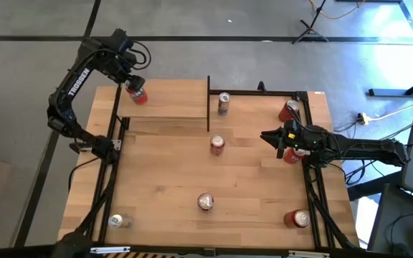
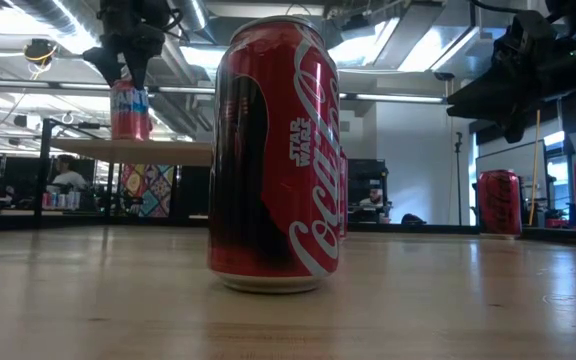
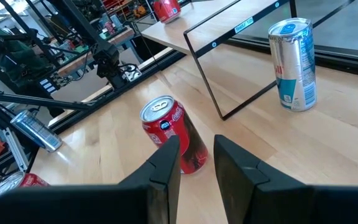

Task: Place canned beverage on shelf
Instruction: Put the left orange soda can on the shelf, then put the orange soda can on the shelf aligned with the other orange soda can

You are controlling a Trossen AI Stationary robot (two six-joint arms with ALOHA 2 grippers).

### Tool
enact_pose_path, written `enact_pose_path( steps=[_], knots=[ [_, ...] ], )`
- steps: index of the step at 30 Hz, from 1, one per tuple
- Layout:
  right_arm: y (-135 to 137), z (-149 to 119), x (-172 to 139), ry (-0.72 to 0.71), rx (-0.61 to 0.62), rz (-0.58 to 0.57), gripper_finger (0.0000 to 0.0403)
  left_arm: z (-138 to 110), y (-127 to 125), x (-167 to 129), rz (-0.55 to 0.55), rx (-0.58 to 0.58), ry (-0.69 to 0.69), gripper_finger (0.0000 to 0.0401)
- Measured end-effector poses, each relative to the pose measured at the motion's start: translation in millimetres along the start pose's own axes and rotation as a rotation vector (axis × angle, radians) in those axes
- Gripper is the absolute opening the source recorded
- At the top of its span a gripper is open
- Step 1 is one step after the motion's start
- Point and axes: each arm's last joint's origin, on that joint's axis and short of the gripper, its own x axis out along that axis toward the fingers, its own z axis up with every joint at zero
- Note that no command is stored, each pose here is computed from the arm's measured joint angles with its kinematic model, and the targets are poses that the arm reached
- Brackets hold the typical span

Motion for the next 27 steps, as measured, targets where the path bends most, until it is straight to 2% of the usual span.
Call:
enact_pose_path(
  steps=[8, 13, 22, 27],
  knots=[
    [0, 0, 0, -0.001, 0.0, 0.0, 0.0085, 2, 1, -23, 0.033, 0.01, -0.093, 0.0309],
    [0, 0, 0, -0.001, 0.0, 0.001, 0.0085, 3, -7, -36, -0.06, 0.062, -0.148, 0.0309],
    [1, 3, 0, -0.029, 0.005, 0.012, 0.0085, -8, -65, -70, -0.191, 0.369, -0.329, 0.0309],
    [1, 3, 0, -0.03, 0.02, 0.01, 0.0085, -24, -97, -86, -0.295, 0.478, -0.43, 0.0309]
  ],
)
